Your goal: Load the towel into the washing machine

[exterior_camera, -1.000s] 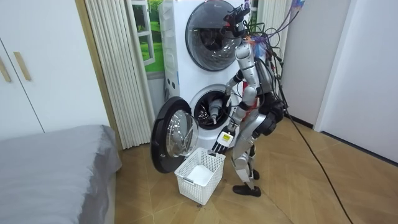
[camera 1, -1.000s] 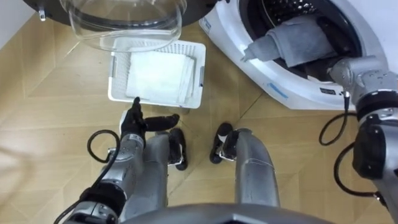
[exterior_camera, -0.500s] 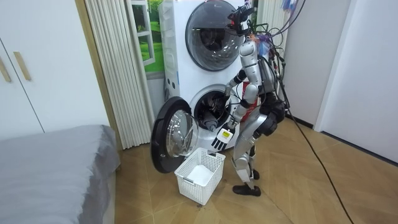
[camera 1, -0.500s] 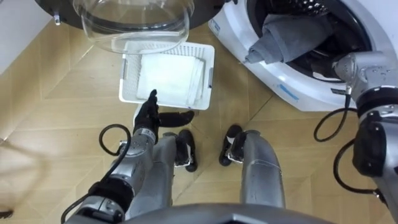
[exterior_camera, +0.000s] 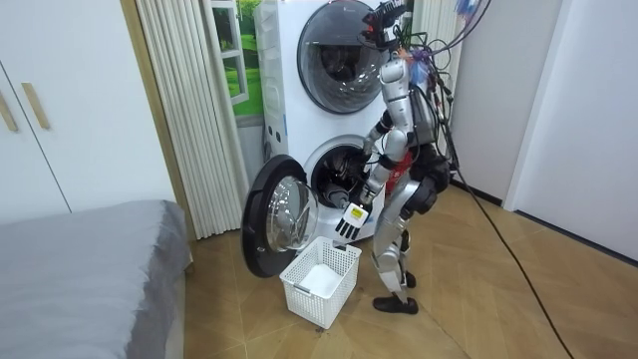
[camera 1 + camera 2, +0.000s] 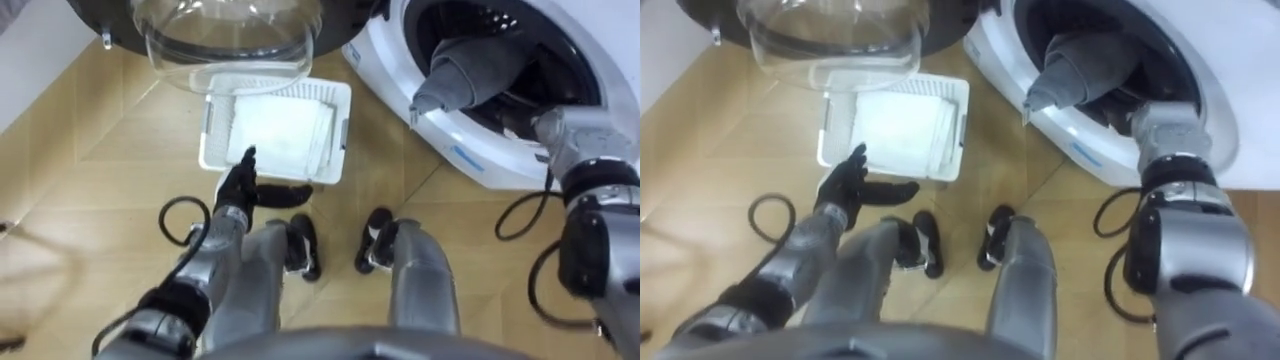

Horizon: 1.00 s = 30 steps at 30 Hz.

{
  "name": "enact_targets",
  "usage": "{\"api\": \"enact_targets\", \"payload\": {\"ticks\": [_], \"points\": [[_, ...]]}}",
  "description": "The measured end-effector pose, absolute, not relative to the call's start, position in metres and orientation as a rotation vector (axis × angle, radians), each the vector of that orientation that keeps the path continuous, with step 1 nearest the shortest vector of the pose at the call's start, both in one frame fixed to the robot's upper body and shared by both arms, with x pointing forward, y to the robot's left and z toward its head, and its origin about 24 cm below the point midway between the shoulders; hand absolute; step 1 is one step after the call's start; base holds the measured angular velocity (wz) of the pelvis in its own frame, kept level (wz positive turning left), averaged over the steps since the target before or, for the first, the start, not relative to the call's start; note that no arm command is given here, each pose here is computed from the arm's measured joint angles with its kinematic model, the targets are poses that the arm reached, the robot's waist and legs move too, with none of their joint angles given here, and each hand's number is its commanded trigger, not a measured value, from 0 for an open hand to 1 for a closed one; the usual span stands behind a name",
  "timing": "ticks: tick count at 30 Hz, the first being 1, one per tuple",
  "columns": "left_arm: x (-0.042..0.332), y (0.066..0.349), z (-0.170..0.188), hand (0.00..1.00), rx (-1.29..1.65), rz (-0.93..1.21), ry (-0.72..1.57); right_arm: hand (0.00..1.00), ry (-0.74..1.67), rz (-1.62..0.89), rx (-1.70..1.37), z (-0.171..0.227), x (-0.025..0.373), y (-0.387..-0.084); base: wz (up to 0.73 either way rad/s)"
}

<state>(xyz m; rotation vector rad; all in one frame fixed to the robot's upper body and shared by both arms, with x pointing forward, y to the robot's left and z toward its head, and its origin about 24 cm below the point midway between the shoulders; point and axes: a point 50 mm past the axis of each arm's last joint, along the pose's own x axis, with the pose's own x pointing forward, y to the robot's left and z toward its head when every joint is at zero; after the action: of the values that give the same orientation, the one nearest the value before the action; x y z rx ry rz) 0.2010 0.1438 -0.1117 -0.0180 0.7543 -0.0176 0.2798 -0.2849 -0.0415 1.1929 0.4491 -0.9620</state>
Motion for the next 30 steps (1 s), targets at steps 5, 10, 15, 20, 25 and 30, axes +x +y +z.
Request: {"api": "enact_targets", "payload": {"ticks": [5, 10, 15, 20, 25, 30], "points": [[0.174, 0.170, -0.129, 0.00, 0.102, 0.007, 0.854, 0.00, 0.673, -0.960, 0.823, -0.100, 0.211, -0.276, -0.13], [0.142, 0.206, -0.141, 0.00, 0.234, 0.054, 0.936, 0.00, 0.959, -0.871, 0.385, -0.140, 0.117, -0.281, -0.10], [0.108, 0.227, -0.149, 0.00, 0.276, 0.128, 1.008, 0.00, 1.154, -0.617, 0.085, -0.155, 0.066, -0.274, -0.19], [0.074, 0.241, -0.154, 0.00, 0.243, 0.219, 1.098, 0.00, 1.215, -0.432, -0.014, -0.159, 0.053, -0.265, 0.01], [0.048, 0.251, -0.157, 0.00, 0.220, 0.298, 1.184, 0.00, 1.234, -0.293, -0.046, -0.162, 0.056, -0.252, 0.12], [0.024, 0.246, -0.163, 0.00, 0.189, 0.326, 1.289, 0.00, 1.278, -0.248, 0.017, -0.165, 0.046, -0.245, 0.04]]}}
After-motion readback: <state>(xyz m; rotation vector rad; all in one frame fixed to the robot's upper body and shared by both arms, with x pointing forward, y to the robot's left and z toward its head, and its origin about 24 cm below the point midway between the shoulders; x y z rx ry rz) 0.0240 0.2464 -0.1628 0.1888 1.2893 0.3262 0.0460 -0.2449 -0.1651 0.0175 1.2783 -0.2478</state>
